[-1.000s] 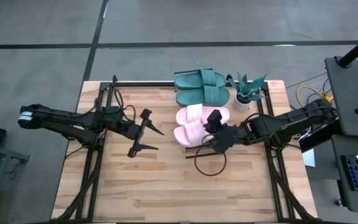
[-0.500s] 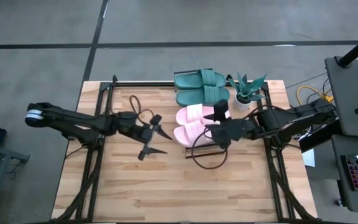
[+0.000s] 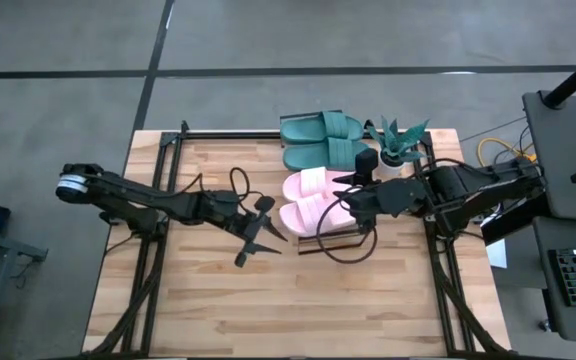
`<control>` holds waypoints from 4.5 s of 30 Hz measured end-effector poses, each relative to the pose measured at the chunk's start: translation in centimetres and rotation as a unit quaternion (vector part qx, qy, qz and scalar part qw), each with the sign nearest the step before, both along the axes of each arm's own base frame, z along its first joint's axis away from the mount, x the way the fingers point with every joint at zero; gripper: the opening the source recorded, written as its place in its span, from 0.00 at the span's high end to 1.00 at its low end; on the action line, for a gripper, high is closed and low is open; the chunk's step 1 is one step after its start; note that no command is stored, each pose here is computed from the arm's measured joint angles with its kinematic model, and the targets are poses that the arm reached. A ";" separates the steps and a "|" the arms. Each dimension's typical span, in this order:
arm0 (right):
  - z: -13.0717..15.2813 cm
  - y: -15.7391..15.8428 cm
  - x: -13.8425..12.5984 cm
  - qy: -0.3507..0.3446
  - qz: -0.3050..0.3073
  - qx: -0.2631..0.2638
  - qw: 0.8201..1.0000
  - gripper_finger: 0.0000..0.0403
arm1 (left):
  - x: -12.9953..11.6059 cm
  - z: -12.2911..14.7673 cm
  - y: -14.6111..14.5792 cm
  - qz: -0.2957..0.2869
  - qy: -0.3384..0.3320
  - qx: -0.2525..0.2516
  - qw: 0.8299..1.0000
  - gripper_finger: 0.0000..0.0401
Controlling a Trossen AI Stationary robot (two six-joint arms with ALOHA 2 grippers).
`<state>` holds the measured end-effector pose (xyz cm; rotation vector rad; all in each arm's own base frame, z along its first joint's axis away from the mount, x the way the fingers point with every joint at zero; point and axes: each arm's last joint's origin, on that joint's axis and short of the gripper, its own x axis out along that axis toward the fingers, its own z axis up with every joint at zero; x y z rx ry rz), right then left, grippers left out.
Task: Pick and place slides into the shelf
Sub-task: Put the pink slide on the shelf, then return to Home Position
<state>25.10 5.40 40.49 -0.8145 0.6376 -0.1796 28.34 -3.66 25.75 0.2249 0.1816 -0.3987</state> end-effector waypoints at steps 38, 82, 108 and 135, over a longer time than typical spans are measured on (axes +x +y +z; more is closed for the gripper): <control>-0.7 0.0 -0.2 0.018 -0.009 0.011 1.000 0.71 | 1.3 -1.3 1.0 0.105 -0.014 0.058 0.993 1.00; -4.7 -0.2 -0.7 0.075 -0.076 0.071 0.992 0.77 | -13.5 -0.7 1.9 0.274 -0.137 -0.025 0.952 1.00; -8.4 0.3 -7.6 -0.067 -0.050 0.227 0.970 0.90 | -18.7 -8.7 4.3 0.291 -0.086 -0.028 0.953 1.00; -22.6 -4.0 -14.1 -0.286 0.184 0.313 0.887 0.93 | -18.3 -9.0 4.3 0.296 -0.071 -0.024 0.952 1.00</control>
